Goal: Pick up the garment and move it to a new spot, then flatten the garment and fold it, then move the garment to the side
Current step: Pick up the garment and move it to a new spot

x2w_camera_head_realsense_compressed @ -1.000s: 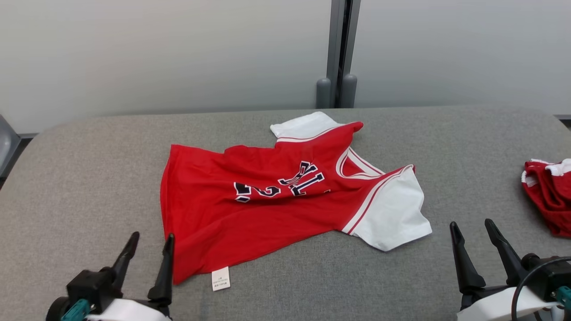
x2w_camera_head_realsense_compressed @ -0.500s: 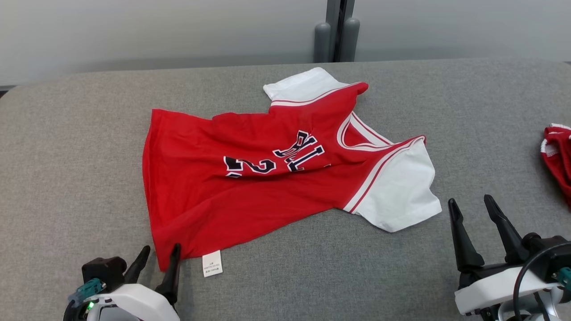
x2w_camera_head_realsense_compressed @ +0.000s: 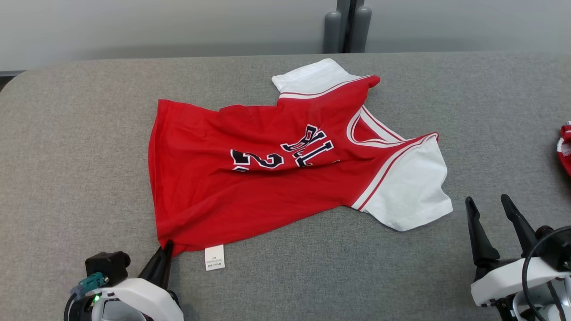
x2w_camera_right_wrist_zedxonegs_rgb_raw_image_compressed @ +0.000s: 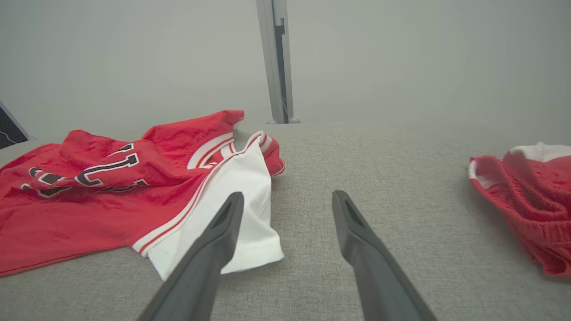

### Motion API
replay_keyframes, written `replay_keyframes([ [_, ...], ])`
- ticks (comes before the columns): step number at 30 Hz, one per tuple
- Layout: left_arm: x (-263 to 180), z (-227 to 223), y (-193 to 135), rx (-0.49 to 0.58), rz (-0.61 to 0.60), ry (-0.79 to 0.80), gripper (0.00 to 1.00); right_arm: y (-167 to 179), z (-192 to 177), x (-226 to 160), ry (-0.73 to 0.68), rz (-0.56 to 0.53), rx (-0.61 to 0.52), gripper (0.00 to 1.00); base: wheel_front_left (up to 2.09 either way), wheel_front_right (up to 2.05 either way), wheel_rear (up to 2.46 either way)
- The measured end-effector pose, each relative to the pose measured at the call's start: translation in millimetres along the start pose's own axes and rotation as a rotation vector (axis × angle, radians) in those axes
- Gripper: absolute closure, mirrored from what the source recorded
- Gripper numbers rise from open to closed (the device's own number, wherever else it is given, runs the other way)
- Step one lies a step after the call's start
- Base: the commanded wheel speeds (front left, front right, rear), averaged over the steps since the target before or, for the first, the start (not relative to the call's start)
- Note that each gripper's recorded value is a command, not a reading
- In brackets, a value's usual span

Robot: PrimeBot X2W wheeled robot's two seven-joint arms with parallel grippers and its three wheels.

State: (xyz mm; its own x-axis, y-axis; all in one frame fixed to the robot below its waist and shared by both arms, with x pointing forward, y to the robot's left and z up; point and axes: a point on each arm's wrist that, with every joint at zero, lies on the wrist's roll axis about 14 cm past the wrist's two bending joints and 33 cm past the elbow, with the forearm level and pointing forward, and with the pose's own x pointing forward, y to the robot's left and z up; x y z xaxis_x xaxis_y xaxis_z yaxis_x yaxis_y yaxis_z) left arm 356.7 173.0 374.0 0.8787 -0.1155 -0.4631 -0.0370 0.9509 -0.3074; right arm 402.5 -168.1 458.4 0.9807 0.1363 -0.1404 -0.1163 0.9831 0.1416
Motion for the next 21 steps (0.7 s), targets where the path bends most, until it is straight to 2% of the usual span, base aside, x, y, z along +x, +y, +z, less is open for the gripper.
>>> replay_keyframes([
  [8,12.8,8.6,1.7,0.008,-0.002,-0.017,1.00,-6.4,-38.1,19.9,0.125,0.016,0.010,0.00,0.00,0.00,0.00],
  [13,19.6,8.7,3.9,0.011,0.001,-0.017,1.00,9.4,-63.7,30.0,0.194,0.070,0.027,0.00,0.00,0.00,0.00],
  [17,21.5,6.8,5.8,0.014,0.005,-0.015,1.00,17.4,-70.8,33.0,0.207,0.099,0.038,0.00,0.00,0.00,0.00],
  [18,22.2,8.3,5.3,0.016,0.003,-0.020,1.00,17.8,-69.6,33.7,0.201,0.100,0.043,0.38,0.00,0.00,0.00],
  [19,22.7,9.9,4.2,0.019,-0.001,-0.026,1.00,17.9,-68.4,34.0,0.195,0.100,0.048,0.87,0.00,0.00,0.00],
  [20,22.8,12.1,3.9,0.024,-0.004,-0.035,1.00,19.4,-66.9,34.1,0.188,0.107,0.051,1.00,0.00,0.00,0.00],
  [21,22.6,14.6,3.6,0.029,-0.005,-0.045,1.00,19.9,-65.4,34.3,0.185,0.111,0.054,1.00,0.00,0.00,0.00],
])
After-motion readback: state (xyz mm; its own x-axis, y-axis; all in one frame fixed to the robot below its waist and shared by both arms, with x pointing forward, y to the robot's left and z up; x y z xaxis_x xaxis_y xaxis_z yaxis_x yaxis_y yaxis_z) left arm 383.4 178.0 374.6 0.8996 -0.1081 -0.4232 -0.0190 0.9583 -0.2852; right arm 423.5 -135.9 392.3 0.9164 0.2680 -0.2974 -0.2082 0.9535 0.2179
